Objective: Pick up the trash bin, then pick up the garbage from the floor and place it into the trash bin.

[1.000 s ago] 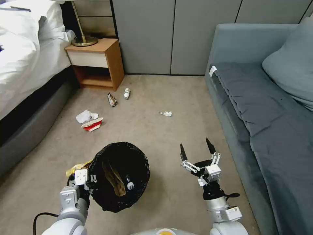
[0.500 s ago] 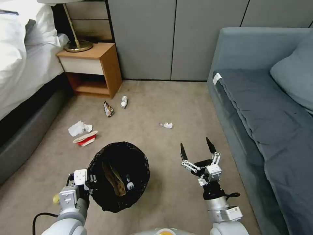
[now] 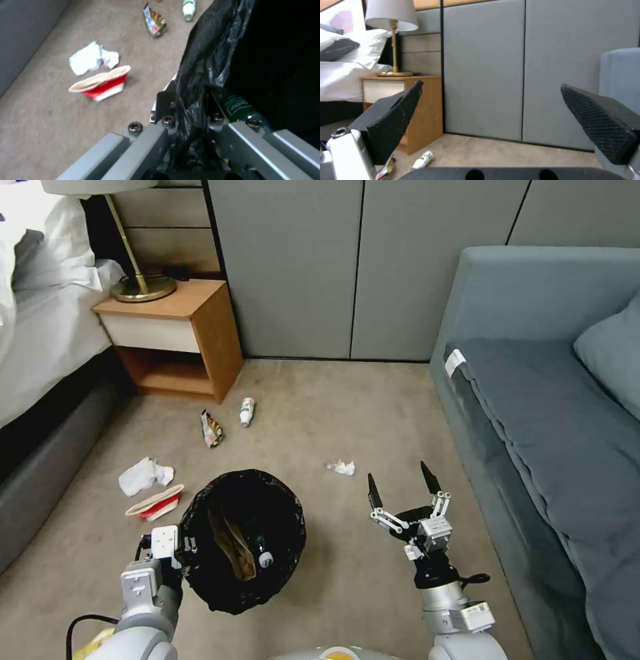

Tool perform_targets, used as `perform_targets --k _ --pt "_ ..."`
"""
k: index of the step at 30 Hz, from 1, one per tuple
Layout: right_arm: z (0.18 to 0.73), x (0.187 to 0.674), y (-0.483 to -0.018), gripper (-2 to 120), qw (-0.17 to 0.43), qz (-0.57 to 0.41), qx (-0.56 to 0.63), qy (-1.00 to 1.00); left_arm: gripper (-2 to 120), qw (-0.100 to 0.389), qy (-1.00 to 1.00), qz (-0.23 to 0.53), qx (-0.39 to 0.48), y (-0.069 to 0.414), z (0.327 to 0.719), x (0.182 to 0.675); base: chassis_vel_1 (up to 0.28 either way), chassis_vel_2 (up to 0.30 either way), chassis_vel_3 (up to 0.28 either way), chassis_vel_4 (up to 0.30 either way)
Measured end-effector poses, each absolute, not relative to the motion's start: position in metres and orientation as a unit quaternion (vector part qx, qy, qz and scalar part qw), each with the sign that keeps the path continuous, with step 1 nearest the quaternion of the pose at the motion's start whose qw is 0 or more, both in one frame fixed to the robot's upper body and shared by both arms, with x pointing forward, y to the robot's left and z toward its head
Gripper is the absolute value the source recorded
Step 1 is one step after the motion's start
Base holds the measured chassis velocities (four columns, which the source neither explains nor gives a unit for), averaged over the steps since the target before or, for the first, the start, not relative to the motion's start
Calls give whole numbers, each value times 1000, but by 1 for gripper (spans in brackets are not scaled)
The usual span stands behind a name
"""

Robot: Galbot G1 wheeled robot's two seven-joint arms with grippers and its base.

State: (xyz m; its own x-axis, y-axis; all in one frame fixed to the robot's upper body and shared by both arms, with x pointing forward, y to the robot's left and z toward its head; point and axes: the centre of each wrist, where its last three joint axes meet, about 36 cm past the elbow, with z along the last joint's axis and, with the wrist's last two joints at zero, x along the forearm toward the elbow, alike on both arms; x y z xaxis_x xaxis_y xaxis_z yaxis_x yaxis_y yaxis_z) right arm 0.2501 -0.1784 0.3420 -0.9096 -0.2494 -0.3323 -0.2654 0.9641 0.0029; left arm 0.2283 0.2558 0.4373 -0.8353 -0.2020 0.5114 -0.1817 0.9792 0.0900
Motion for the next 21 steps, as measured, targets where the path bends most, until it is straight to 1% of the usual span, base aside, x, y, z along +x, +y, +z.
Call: perform_targets --k 14,18,21 --pt "342 251 -177 100 169 24 -135 976 1 269 -958 -19 99 255 437 229 -208 197 201 -200" --pt "341 252 -177 100 174 21 -139 975 1 269 -958 -19 98 255 437 229 -174 205 184 -193" --pt "342 253 -177 100 177 21 -140 974 1 269 -958 -19 98 255 437 229 -153 131 129 -146"
